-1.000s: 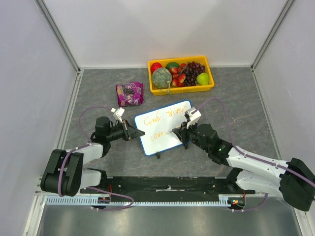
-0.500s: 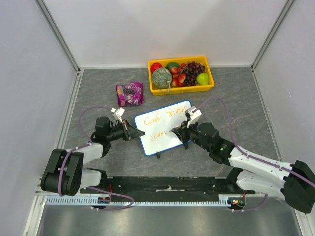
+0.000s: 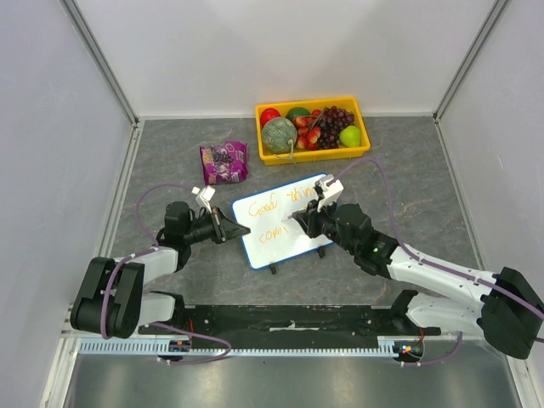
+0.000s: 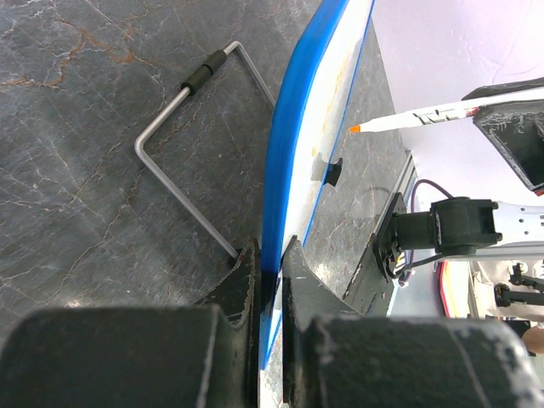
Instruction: Write a sentence on the whiteboard
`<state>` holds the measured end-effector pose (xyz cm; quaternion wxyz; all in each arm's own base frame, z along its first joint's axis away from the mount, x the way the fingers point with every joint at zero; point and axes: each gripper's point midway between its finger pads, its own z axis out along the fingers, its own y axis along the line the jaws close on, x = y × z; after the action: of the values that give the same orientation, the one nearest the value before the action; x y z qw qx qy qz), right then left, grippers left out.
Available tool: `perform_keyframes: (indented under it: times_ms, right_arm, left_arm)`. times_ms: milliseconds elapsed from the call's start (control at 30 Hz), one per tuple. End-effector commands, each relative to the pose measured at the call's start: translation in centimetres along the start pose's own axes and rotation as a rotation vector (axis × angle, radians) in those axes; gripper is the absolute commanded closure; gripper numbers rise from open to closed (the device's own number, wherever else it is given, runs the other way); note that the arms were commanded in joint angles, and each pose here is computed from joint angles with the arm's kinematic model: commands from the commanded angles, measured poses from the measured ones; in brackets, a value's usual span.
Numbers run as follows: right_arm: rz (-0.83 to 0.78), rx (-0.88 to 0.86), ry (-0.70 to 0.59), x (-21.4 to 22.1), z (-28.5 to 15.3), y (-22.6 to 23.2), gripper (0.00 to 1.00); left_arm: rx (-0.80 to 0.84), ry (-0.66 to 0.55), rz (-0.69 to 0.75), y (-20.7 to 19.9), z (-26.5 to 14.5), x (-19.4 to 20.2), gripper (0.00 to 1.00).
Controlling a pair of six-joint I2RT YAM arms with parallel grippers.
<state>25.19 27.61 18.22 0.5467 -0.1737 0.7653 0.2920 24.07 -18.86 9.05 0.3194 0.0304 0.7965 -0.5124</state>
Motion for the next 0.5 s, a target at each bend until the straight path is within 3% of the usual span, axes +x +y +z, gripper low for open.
perform_keyframes:
  times_ms: [0,467]
  right_arm:
    - [-0.01,0.01,-0.057,-1.9,0.2,0.2,1.0]
    - [-0.018,0.075,0.019,1.8,1.1,-1.5,1.0]
  left_arm:
    - [-0.198,-0.033,-0.062,4.4,-0.3,0.6,0.98]
    - [-0.196,-0.032,-0.062,4.4,-0.3,0.6,0.98]
